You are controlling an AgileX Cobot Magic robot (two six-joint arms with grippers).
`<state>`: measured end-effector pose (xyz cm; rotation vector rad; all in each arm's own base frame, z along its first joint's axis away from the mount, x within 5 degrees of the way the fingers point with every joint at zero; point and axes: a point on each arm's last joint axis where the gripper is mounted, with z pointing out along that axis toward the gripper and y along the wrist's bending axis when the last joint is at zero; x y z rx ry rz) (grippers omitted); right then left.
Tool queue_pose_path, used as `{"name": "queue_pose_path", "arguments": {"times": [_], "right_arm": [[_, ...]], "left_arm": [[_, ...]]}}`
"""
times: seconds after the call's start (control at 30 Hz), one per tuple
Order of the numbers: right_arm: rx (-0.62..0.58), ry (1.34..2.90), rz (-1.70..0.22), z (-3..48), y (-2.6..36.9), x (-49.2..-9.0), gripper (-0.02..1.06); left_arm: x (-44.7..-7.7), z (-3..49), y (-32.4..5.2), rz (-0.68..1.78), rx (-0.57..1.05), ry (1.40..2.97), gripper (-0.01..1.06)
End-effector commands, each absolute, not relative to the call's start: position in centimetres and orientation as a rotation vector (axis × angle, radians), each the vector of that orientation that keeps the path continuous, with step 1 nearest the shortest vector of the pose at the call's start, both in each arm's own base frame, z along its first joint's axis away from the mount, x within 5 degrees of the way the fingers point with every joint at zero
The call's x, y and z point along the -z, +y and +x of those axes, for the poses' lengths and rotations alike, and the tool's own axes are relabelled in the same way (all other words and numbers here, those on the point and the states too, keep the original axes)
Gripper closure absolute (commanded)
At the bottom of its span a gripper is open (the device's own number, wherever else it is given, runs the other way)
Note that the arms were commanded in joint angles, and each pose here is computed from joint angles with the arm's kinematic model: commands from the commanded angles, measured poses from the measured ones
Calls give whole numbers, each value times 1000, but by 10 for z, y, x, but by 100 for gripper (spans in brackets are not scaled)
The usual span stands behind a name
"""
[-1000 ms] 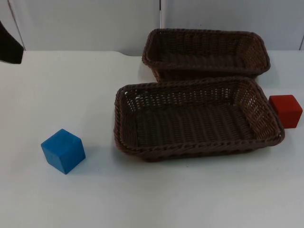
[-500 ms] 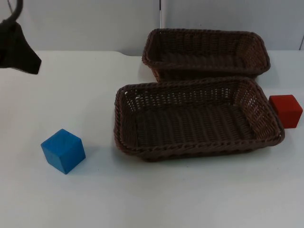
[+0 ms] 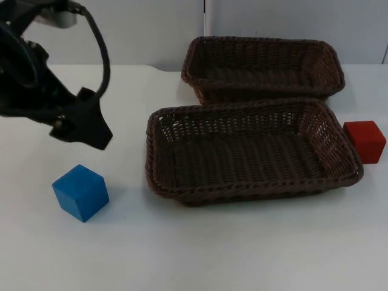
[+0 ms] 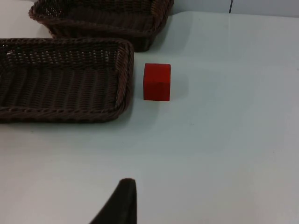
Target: Pick up one cube with the left hand and place it into the upper basket. Pick up one cube with the right hand and place it into the lower basket.
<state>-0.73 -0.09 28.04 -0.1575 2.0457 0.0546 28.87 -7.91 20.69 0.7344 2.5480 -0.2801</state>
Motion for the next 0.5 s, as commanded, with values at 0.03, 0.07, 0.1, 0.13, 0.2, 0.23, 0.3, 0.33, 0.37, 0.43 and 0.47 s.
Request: {"name": "queue_pose_path", "arguments": {"times": [0.03, 0.07, 0.1, 0.13, 0.2, 0.23, 0.3, 0.33, 0.37, 0.43, 0.47], "right_arm": [[-57, 2041, -156, -8, 0, -280, -1], [-57, 2041, -156, -8, 0, -280, -1], [-57, 2041, -156, -8, 0, -280, -1], [-57, 2041, -156, -8, 0, -280, -1], [-57, 2041, -156, -8, 0, -280, -1], [-57, 2041, -156, -8, 0, -280, -1], [-57, 2041, -156, -8, 0, -280, -1], [-57, 2041, -156, -8, 0, -280, -1], [-57, 2041, -156, -8, 0, -280, -1], [-57, 2041, -156, -8, 0, -280, -1], [-57, 2041, -156, -8, 0, -280, -1]], "left_arm": [[-199, 293, -86, 768, 258, 2540, 0], [-195, 294, -87, 766, 264, 2555, 0], [-191, 295, -87, 758, 264, 2569, 0], [-187, 297, -87, 751, 257, 2584, 0], [-177, 300, -85, 738, 229, 2613, 0], [-177, 300, -85, 738, 229, 2613, 0], [-169, 304, -84, 724, 201, 2623, 0], [-166, 304, -84, 722, 199, 2628, 0], [-161, 307, -84, 713, 190, 2628, 0], [-160, 308, -84, 711, 187, 2627, 0], [-156, 309, -84, 710, 185, 2634, 0]]}}
